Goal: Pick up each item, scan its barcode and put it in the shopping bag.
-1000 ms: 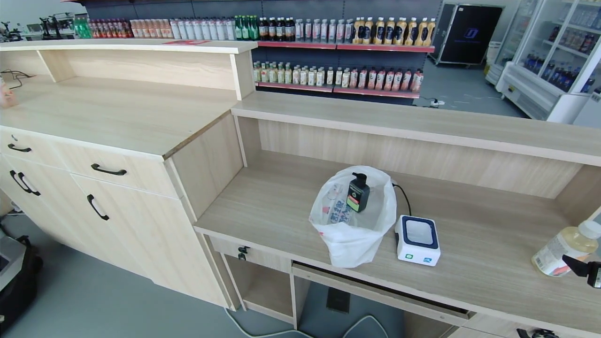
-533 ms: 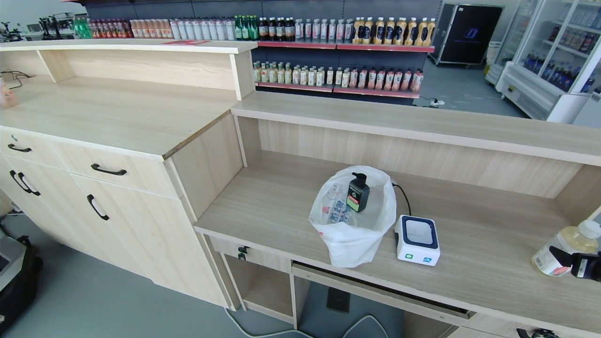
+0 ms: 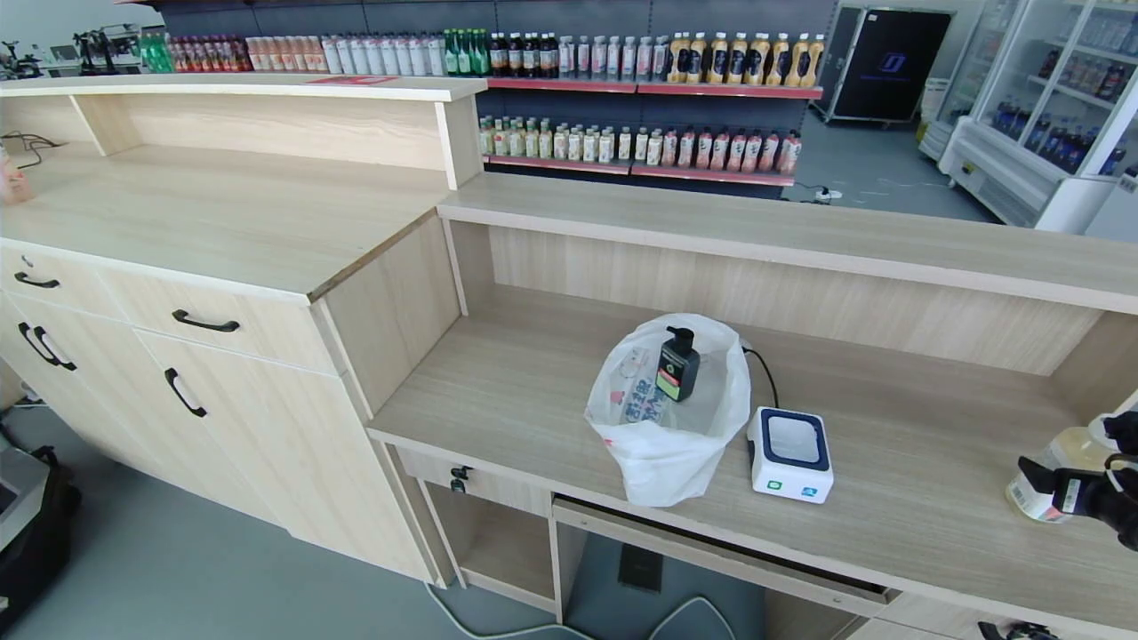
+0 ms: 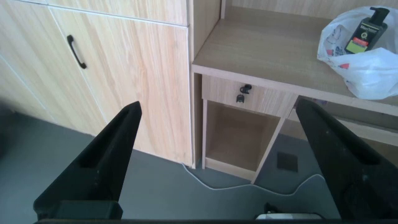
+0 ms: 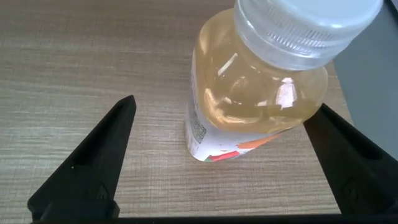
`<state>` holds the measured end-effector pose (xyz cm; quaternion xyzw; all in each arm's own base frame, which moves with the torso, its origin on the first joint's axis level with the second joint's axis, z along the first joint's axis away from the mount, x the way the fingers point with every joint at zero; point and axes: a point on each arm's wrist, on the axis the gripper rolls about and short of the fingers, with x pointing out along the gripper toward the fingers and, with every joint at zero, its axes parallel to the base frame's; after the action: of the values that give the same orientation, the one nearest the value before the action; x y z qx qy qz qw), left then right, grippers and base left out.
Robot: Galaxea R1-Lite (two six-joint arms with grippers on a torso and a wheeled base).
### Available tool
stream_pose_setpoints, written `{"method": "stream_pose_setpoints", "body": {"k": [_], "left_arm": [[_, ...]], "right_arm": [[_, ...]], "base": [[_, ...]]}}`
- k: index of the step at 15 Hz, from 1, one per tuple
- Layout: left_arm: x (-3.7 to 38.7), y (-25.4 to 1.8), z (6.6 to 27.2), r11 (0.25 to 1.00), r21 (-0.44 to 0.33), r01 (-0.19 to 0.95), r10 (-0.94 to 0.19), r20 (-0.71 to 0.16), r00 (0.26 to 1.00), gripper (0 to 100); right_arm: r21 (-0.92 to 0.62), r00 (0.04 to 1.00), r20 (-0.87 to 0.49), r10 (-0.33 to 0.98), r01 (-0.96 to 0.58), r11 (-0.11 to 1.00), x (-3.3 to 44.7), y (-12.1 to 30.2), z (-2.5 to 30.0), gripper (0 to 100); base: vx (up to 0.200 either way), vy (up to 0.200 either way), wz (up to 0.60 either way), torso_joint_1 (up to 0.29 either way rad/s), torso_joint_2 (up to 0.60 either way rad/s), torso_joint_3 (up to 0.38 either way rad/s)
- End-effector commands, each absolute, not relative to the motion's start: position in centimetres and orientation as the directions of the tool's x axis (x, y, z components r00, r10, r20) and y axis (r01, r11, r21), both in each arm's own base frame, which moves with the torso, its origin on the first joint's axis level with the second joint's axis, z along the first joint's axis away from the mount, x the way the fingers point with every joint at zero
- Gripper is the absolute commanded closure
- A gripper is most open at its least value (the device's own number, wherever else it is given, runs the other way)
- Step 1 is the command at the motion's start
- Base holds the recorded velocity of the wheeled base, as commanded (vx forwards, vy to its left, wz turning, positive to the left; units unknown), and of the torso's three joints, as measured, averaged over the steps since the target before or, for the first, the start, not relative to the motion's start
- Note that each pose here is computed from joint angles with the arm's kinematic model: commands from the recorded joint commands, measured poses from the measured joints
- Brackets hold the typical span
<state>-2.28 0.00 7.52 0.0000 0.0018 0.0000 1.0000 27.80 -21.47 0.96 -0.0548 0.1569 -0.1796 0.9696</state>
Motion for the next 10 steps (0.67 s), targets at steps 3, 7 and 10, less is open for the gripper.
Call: {"method": "stream_pose_setpoints", "body": {"k": [3, 7, 10], "left_arm": [[-2.3, 0.0, 7.5, 1.000, 0.002, 0.000, 0.000, -0.003, 1.000, 0], [-2.3, 0.0, 7.5, 1.000, 0.000, 0.000, 0.000, -0.003, 1.000, 0], [-2.3, 0.0, 7.5, 1.000, 0.000, 0.000, 0.000, -0.003, 1.000, 0]], "right_arm": [[-0.178, 0.881, -0.276, -0.385, 0.346, 0.921, 28.4, -21.9, 0.7, 0], [-0.178, 0.878, -0.282, -0.386, 0.348, 0.921, 29.0, -22.3, -0.3, 0], [-0.185, 0.886, -0.278, -0.372, 0.331, 0.925, 30.3, -22.4, -1.2, 0]], "base": [[0.000, 0.000, 0.00, 0.000, 0.00, 0.000], [0.000, 0.000, 0.00, 0.000, 0.00, 0.000], [0.000, 0.000, 0.00, 0.000, 0.00, 0.000]]}}
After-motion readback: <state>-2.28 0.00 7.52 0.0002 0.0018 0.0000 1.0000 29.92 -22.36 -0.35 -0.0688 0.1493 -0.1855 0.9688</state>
